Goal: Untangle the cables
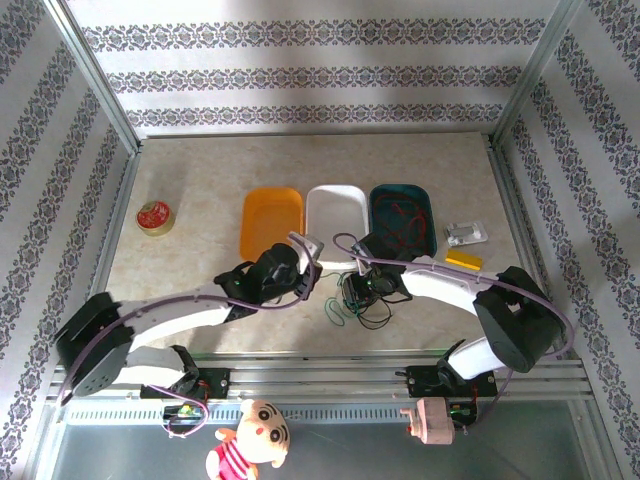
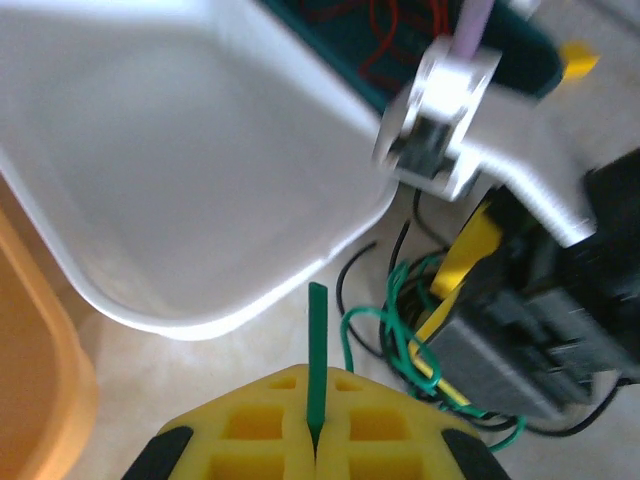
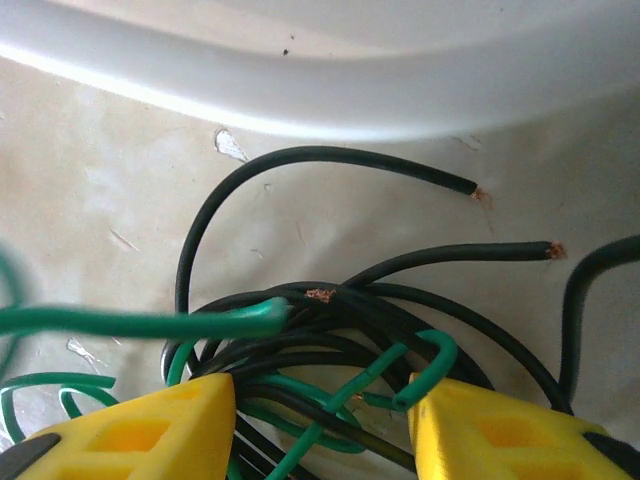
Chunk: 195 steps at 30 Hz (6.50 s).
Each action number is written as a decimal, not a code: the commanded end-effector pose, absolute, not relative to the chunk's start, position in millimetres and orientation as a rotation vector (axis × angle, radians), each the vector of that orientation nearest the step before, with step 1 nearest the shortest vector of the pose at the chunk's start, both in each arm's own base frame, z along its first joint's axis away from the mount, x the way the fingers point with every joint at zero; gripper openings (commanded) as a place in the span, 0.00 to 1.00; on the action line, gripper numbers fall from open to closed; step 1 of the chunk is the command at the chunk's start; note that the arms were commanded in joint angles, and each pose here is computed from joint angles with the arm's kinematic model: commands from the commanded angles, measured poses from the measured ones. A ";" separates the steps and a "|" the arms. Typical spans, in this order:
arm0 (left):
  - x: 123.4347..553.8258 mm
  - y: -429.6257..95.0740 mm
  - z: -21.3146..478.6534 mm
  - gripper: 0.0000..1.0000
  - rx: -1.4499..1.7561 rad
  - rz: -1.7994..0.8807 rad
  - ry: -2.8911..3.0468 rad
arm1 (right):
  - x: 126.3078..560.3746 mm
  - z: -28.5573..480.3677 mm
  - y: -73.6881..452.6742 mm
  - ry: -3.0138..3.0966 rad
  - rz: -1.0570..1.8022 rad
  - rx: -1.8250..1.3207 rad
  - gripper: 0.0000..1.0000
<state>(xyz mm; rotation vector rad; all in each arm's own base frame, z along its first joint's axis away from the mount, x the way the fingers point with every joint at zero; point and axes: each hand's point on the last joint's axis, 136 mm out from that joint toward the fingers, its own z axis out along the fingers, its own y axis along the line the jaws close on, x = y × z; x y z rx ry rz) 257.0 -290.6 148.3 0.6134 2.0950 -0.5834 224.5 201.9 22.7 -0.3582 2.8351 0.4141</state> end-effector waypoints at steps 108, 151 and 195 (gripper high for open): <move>252.7 -262.2 325.8 0.00 0.645 -0.768 1.804 | 221.2 39.4 174.1 2.729 0.384 -0.249 0.80; 260.5 -214.4 371.8 0.00 0.500 -0.317 1.592 | 249.3 9.3 181.6 2.803 0.214 -0.235 0.81; 234.5 -280.9 419.0 0.02 0.664 -0.603 1.384 | 249.3 137.0 103.0 2.125 0.377 0.190 0.82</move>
